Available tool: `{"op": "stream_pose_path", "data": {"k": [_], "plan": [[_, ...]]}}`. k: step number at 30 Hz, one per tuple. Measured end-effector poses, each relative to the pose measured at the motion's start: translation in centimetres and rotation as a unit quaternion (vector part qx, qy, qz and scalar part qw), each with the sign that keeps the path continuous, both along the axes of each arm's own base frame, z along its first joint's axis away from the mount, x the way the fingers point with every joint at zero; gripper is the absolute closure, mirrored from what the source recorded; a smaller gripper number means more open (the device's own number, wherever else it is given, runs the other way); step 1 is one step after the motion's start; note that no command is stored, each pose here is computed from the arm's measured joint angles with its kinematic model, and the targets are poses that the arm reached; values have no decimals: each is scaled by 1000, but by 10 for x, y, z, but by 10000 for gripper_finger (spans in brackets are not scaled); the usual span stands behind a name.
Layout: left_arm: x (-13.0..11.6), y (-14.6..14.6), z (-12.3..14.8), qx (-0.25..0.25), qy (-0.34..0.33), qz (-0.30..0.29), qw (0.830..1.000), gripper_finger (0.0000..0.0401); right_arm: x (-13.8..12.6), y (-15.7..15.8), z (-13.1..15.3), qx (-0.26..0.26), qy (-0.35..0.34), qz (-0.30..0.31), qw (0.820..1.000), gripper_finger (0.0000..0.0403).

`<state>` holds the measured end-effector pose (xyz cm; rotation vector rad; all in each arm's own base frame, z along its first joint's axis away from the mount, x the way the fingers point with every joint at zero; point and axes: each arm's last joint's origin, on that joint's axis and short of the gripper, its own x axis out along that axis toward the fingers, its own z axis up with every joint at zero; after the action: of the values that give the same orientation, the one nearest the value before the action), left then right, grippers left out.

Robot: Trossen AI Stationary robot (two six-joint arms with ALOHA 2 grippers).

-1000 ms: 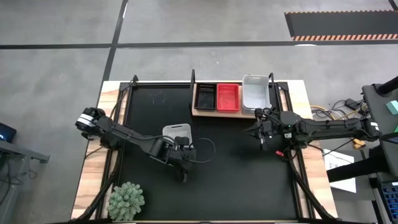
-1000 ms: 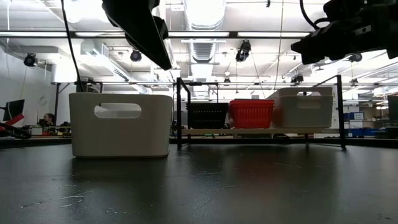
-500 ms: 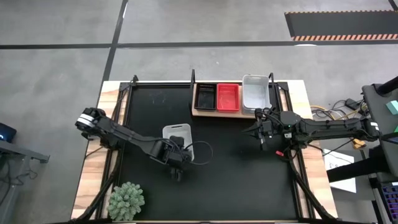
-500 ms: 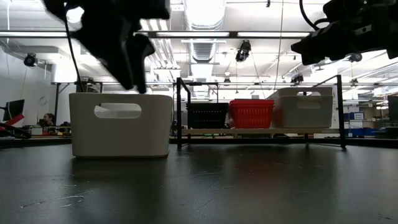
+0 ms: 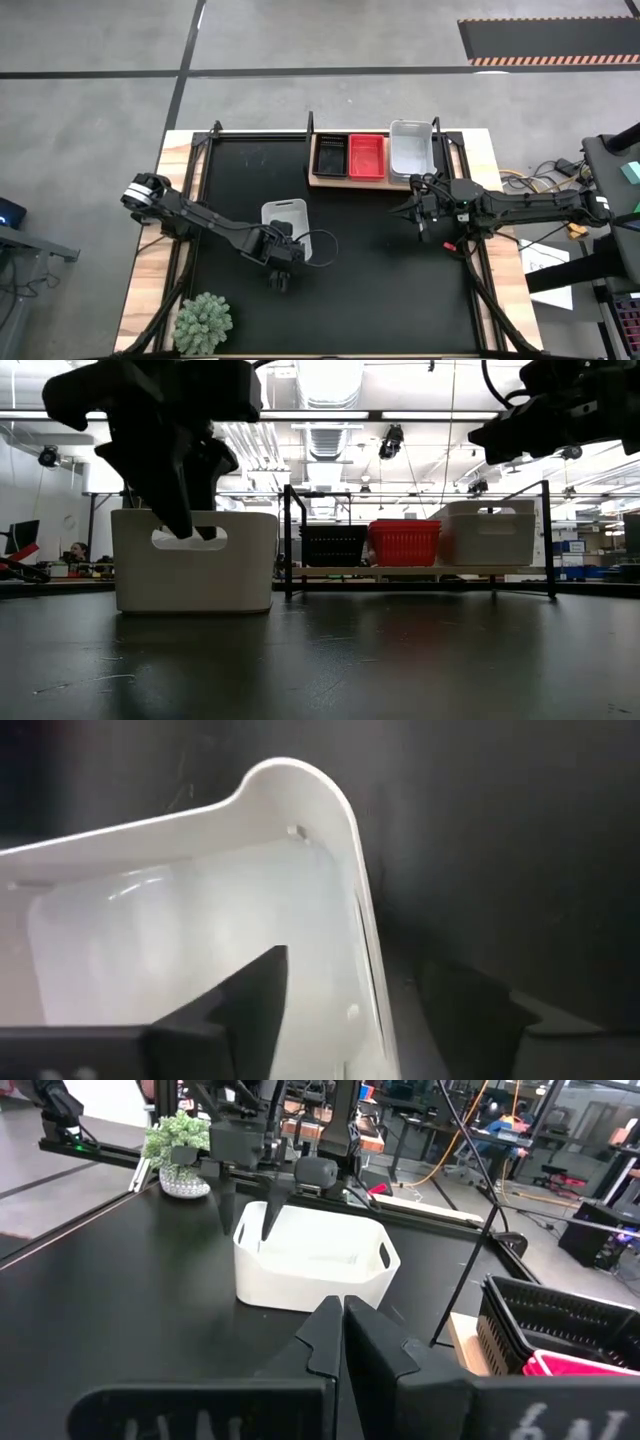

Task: Stack baskets on shelf by color
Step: Stack the white bin into the top of the white bins on the shelf

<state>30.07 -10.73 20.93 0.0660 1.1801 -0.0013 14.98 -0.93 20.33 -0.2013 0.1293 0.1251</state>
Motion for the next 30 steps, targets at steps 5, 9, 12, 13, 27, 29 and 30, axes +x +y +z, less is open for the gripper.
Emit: {"op": "stream_pose_path", "data": {"k": [5,9,12,13,27,29,30], "plan": [[0,-1,-2,-3,5,-10,1000,280,0,0,-1,-8,-2,1,1000,394],[2,-3,-1,-14,-6,-21,1000,372,-1,0,-5,-9,3,0,1000,394],[9,-5,3,-26,-40,-24,999,391,-1,0,-6,-9,4,0,1000,394],[12,-6,4,-31,-61,-29,997,391,-1,0,-6,-9,4,0,1000,394],[58,-14,-7,-33,-217,-89,972,400,-1,0,-6,-9,4,0,1000,394],[62,-13,-8,-40,-222,-90,970,400,-1,0,-6,-5,5,-1,1000,394],[63,-12,-8,-43,-227,-91,969,400,-1,0,-6,-5,5,-1,1000,394]]}}
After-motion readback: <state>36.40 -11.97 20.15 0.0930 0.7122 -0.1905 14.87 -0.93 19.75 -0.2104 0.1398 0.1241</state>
